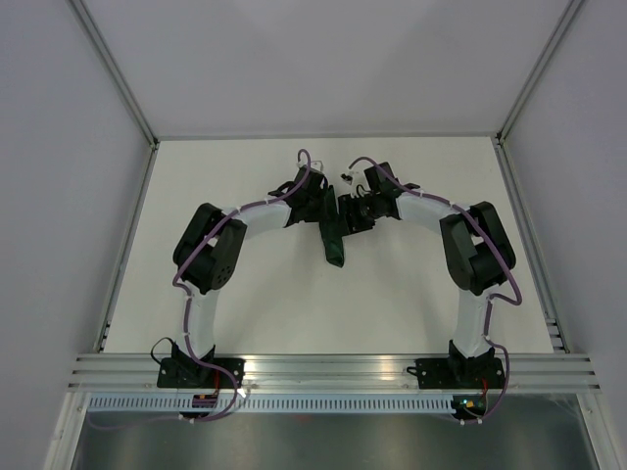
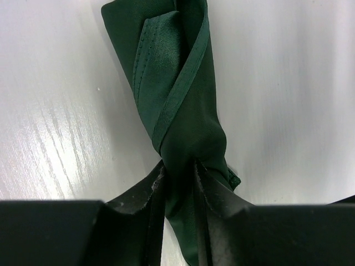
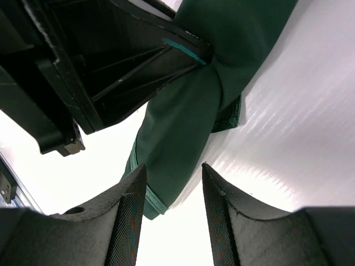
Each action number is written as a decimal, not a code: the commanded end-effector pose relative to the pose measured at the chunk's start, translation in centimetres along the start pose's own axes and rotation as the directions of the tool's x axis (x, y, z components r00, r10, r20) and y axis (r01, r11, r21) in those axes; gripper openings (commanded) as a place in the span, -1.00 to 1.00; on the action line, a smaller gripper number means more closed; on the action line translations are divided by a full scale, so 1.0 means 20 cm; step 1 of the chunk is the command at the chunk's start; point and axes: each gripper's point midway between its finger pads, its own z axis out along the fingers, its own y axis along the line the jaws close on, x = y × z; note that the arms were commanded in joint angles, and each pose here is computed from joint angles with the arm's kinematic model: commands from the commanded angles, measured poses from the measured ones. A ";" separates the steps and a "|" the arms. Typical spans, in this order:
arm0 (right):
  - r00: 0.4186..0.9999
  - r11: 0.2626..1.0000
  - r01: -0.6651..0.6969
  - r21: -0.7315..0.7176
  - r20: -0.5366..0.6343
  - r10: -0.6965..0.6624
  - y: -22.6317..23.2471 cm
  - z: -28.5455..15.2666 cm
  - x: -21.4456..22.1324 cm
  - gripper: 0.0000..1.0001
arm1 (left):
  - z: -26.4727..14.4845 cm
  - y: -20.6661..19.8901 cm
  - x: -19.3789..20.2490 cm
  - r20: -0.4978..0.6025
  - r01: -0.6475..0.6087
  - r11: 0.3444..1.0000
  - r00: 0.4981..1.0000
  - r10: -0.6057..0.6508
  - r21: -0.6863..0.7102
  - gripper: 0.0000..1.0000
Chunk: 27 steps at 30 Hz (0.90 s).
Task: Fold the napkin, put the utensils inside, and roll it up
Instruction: Roll the napkin at the center of the board.
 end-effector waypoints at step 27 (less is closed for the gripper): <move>1.000 1.000 -0.008 -0.021 0.006 0.008 0.02 -0.03 -0.03 -0.05 | -0.15 -0.13 -0.19 0.091 -0.096 0.991 0.992 0.088 0.094 0.15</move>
